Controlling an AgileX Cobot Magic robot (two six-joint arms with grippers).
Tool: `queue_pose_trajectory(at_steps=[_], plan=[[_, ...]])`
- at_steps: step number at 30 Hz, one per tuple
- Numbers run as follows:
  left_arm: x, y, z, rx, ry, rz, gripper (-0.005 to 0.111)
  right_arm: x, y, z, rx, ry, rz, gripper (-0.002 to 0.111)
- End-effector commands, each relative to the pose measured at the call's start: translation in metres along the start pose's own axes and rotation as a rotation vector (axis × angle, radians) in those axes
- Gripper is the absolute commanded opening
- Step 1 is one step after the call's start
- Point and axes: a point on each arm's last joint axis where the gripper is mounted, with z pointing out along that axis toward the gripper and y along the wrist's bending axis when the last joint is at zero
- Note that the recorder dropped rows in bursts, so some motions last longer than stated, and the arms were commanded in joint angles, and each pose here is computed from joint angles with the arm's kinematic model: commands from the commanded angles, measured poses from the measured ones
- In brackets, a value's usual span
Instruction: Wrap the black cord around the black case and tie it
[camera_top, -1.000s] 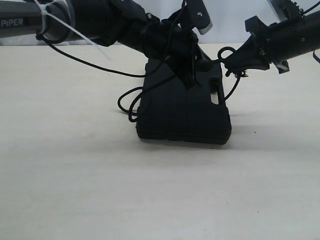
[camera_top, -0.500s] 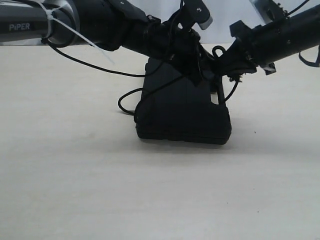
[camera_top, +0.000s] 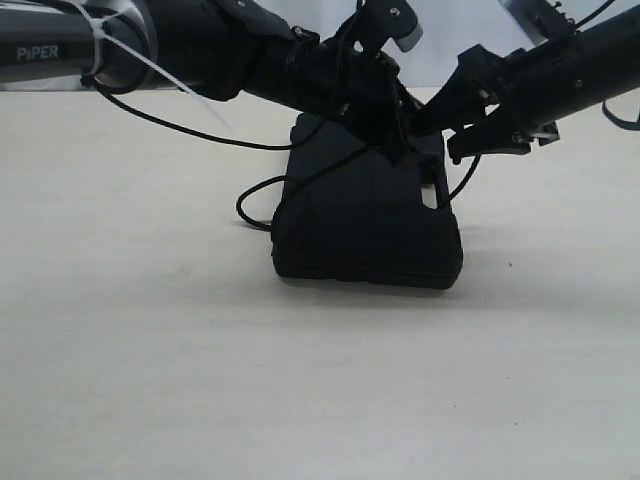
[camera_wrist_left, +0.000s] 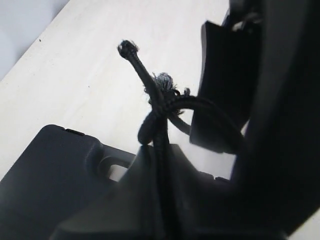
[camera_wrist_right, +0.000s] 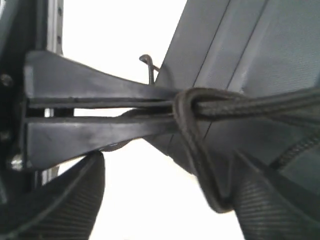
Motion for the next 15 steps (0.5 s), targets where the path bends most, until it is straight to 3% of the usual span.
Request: queue_pose_trajectory(at_steps=[1, 15], plan=[[-0.0003, -0.0015, 0.0003, 0.012, -0.004, -0.014, 0.0, -0.0005, 0.0044, -0.0145, 0.0, -0.037, -0.001, 0.067], [-0.0003, -0.0015, 0.0003, 0.012, -0.004, -0.014, 0.0, 0.0016, 0.0137, -0.024, 0.018, -0.046, 0.029, 0.07]])
